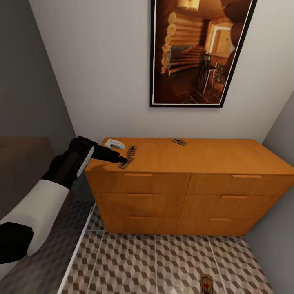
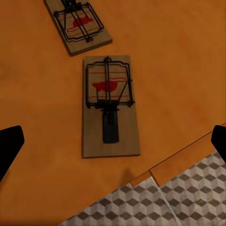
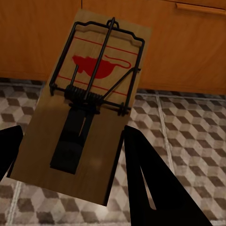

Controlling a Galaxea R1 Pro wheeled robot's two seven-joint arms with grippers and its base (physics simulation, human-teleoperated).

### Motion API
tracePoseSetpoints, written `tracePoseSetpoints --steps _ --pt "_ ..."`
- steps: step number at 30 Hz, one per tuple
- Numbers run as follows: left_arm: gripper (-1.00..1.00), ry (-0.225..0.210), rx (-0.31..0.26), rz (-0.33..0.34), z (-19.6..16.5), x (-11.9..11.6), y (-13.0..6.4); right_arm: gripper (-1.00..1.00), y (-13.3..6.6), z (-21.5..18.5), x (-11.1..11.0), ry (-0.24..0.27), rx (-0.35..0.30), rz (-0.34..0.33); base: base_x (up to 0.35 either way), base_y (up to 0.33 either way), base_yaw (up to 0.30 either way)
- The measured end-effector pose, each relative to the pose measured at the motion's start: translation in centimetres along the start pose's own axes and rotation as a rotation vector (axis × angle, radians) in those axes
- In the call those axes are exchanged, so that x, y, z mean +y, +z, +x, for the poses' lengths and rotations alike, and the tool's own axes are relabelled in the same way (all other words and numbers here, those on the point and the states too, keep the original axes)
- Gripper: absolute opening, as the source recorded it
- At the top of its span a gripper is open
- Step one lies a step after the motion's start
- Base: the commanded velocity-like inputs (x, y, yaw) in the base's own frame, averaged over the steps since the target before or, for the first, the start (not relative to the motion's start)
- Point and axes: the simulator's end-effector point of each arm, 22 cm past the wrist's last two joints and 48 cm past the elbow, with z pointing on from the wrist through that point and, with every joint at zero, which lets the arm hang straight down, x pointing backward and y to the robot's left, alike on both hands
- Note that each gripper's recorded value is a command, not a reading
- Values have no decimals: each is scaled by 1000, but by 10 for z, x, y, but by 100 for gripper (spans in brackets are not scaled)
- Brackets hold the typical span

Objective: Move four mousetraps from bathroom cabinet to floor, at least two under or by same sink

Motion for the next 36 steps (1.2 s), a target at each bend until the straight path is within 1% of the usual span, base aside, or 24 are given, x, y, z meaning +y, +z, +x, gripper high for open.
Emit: tracePoseSetpoints --steps 11,22,36 --pt "100 -5 12 3 6 1 7 -100 -1 4 0 -1 10 0 2 0 0" --pt "100 -5 13 3 6 2 7 -100 -1 4 1 0 11 -1 133 0 0" --pt "100 -4 13 3 6 1 7 -100 -1 4 1 0 11 -1 11 0 0"
